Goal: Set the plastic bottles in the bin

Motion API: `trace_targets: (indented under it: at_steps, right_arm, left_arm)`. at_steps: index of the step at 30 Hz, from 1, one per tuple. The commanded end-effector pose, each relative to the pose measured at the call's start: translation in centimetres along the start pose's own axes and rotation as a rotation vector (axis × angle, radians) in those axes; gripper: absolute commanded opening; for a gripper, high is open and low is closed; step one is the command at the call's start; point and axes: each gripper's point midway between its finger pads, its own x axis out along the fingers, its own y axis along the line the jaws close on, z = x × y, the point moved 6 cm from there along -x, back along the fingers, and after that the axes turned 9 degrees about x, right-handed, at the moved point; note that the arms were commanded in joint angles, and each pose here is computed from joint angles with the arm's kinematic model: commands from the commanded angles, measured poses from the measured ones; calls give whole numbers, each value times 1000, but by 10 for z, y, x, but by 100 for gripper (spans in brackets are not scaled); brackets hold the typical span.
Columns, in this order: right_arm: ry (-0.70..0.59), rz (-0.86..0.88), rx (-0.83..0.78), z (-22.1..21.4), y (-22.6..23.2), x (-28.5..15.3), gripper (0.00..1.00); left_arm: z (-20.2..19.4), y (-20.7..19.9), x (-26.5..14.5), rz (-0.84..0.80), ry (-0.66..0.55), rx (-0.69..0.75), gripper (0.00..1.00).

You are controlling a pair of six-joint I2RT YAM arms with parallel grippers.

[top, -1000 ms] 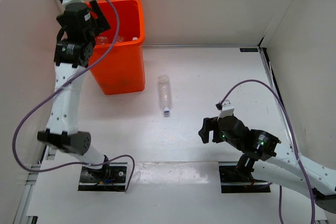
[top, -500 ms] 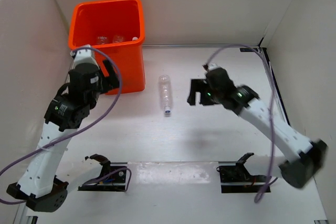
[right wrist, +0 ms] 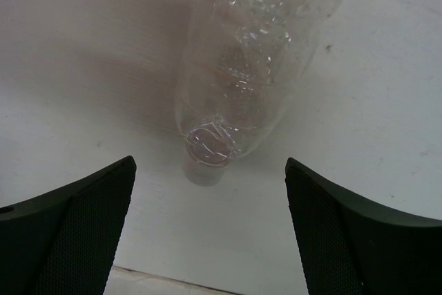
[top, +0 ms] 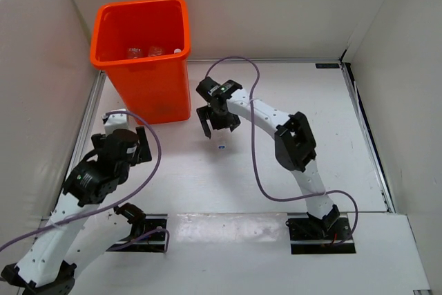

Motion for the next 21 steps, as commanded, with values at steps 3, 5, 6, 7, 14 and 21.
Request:
trace_targets:
  at_steps: [3,5,6,7,14,21]
  right_arm:
    - [61,59,48,12,-11,-24,90]
    - [91,108,74,16,-12,-19,90]
    - [99,116,79,16,-12,-16,90]
    - [117,141,85,17,-12,-14,90]
    - [155,144,86,28,-9,-2,90]
    - [222,187,126,28,-9,13,90]
  left_arm:
    - [-5,4,-3,-5,-29,-16,100]
    - [-5,4,-3,-10,-34,-14,100]
    - [-5,5,-3,-4,-35,-13,100]
    - [-4,6,-4,3,-36,-13,100]
    - [-5,10,-6,10,-58,-19,100]
    - [-7,15,-8,22,-73,-27,100]
